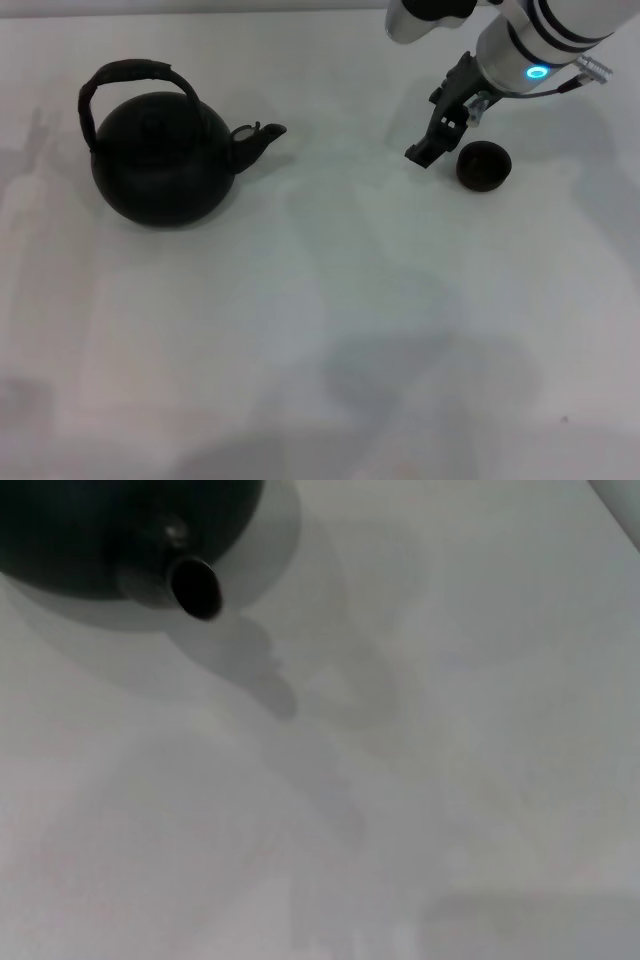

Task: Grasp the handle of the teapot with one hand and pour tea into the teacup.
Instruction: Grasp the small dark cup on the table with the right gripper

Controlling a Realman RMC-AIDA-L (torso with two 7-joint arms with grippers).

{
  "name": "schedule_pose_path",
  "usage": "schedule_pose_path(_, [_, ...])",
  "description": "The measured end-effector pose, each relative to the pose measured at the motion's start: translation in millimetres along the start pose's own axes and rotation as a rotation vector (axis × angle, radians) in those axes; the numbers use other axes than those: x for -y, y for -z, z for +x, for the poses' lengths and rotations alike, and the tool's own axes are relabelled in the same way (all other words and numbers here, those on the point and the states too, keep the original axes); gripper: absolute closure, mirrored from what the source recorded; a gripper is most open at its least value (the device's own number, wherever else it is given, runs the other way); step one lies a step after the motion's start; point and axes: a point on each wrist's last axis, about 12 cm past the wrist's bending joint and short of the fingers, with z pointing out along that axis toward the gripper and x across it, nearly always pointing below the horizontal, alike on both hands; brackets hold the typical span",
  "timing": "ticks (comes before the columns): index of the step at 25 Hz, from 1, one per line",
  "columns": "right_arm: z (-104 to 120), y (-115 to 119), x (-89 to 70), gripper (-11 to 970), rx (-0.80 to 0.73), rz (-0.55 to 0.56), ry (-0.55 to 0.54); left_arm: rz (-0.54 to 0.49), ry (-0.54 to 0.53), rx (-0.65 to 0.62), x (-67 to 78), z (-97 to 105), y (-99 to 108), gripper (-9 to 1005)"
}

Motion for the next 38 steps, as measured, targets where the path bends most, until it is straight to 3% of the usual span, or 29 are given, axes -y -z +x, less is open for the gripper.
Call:
schedule_pose_path(13, [23.8, -13.0, 5.2, 115, -0.094, 0.012, -0.047, 0.001, -0.004, 0.005, 0.4, -1.4, -2.1, 112])
schedule_pose_path(38, [37.9, -12.4, 5.7, 121, -0.176, 0.001, -0.082, -0.005, -0.024, 0.016, 0.7, -3.3, -4.6, 112])
